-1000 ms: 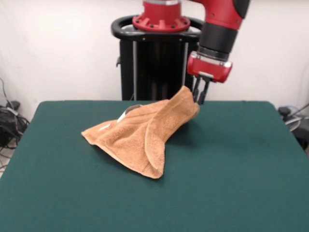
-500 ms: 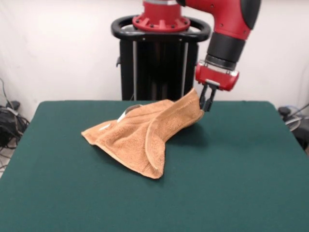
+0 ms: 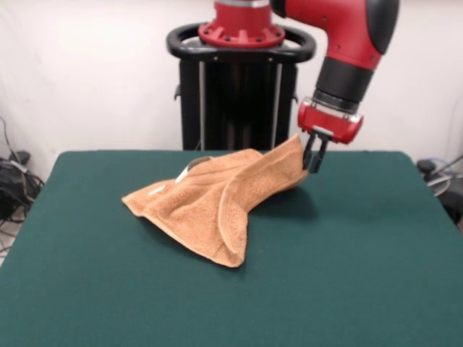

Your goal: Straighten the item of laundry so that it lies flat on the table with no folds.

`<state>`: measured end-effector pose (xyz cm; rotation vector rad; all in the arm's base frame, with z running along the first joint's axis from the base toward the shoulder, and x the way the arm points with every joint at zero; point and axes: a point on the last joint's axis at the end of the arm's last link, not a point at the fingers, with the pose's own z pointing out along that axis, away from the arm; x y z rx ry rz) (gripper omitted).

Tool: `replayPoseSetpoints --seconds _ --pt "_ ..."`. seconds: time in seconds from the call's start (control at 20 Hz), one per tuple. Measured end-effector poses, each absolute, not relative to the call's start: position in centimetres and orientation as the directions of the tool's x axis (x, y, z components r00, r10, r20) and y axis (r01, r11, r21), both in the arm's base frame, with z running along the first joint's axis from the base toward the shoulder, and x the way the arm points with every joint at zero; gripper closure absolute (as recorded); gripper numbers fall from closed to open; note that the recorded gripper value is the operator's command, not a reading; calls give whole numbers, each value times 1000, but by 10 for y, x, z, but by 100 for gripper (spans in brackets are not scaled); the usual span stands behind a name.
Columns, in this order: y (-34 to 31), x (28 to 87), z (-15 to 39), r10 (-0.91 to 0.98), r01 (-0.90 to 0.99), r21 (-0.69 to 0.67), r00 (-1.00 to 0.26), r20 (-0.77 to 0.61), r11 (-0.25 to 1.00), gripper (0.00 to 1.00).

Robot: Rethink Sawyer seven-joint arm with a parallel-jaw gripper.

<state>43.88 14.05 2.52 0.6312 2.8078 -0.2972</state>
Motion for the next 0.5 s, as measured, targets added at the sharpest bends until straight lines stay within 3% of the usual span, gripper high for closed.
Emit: replayPoseSetpoints --seconds 0.1,0.15,0.5 --pt "144 440 24 398 449 -142 -872 -285 882 100" --pt "145 440 23 401 453 -142 -870 -286 880 0" --pt "165 444 20 401 459 -138 -861 -313 878 0"
